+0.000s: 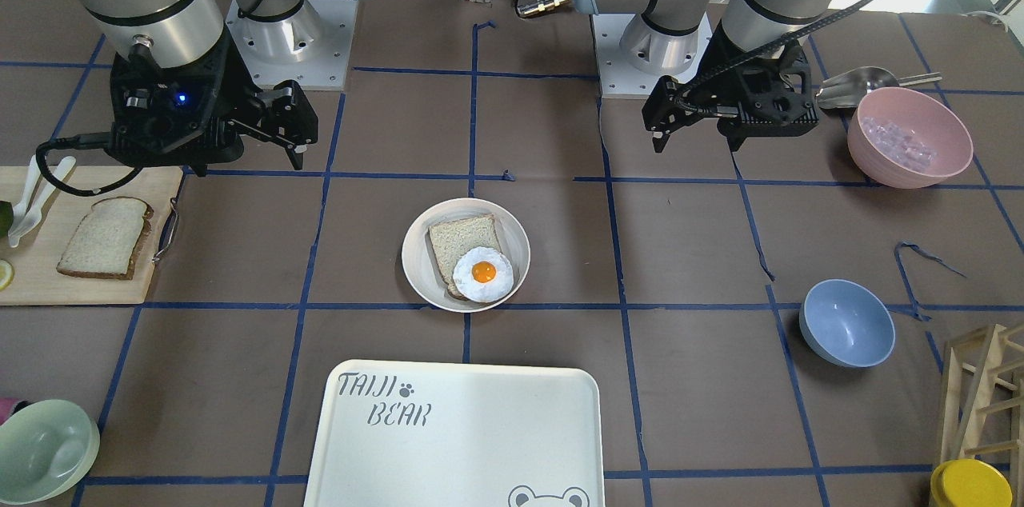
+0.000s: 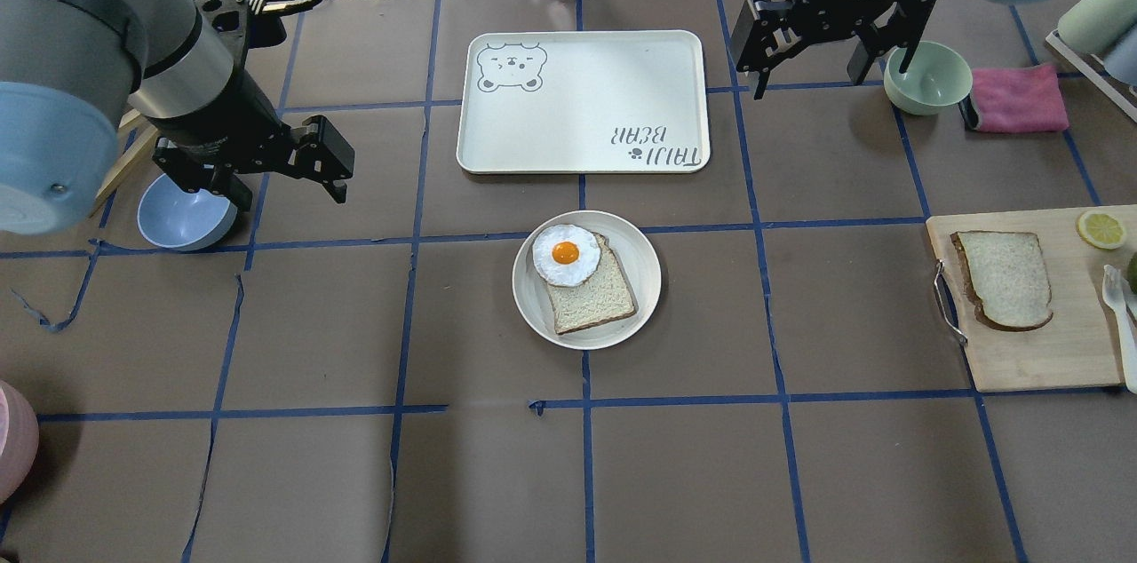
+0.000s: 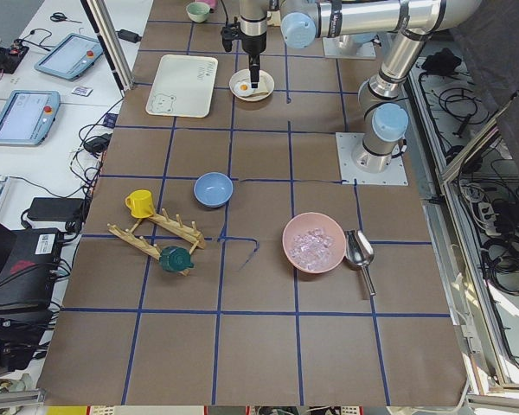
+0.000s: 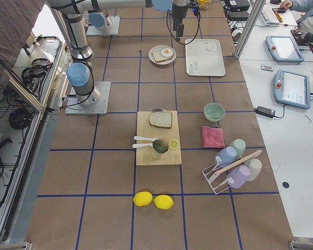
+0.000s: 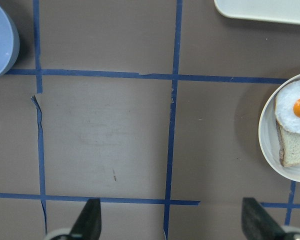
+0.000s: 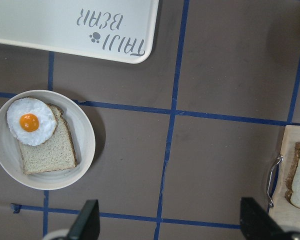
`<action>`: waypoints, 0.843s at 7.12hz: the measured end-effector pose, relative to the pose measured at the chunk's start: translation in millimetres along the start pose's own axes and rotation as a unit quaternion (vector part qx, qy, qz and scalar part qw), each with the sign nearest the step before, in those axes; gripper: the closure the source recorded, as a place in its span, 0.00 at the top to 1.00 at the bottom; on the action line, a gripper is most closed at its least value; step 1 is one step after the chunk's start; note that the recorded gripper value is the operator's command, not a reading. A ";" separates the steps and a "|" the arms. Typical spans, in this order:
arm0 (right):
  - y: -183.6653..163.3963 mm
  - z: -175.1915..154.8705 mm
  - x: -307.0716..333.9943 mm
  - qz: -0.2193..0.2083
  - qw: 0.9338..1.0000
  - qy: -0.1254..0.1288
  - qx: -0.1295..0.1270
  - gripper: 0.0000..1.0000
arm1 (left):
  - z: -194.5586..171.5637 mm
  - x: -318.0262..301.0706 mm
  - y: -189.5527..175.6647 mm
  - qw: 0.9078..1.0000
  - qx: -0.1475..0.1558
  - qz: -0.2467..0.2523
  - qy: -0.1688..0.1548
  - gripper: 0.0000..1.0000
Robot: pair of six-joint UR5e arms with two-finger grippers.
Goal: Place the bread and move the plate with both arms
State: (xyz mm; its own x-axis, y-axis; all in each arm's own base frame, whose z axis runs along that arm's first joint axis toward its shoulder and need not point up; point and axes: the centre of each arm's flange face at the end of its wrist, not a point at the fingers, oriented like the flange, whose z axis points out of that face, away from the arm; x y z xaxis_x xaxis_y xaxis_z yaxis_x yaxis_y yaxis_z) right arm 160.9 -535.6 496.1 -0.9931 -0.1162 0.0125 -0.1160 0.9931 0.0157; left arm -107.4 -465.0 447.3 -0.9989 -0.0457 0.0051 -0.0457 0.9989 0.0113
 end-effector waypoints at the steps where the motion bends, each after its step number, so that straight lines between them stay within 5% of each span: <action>1: 0.2 -0.9 0.2 0.001 1.000 0.000 0.001 1.00 | -2.3 -0.1 -0.2 1.000 0.001 0.000 0.000 1.00; 6: -0.1 7.0 0.4 0.009 1.000 0.002 -0.003 1.00 | -3.6 -1.0 0.9 1.000 -0.005 0.000 -0.005 1.00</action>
State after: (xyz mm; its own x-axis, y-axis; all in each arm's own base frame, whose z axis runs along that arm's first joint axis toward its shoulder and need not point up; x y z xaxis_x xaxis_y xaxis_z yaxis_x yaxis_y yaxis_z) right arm 160.5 -535.6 489.0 -0.9950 -0.0988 0.0177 -0.0984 0.9949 0.0221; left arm -106.5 -464.1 450.9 -0.9990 -0.0451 -0.0050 -0.0452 0.9988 0.0207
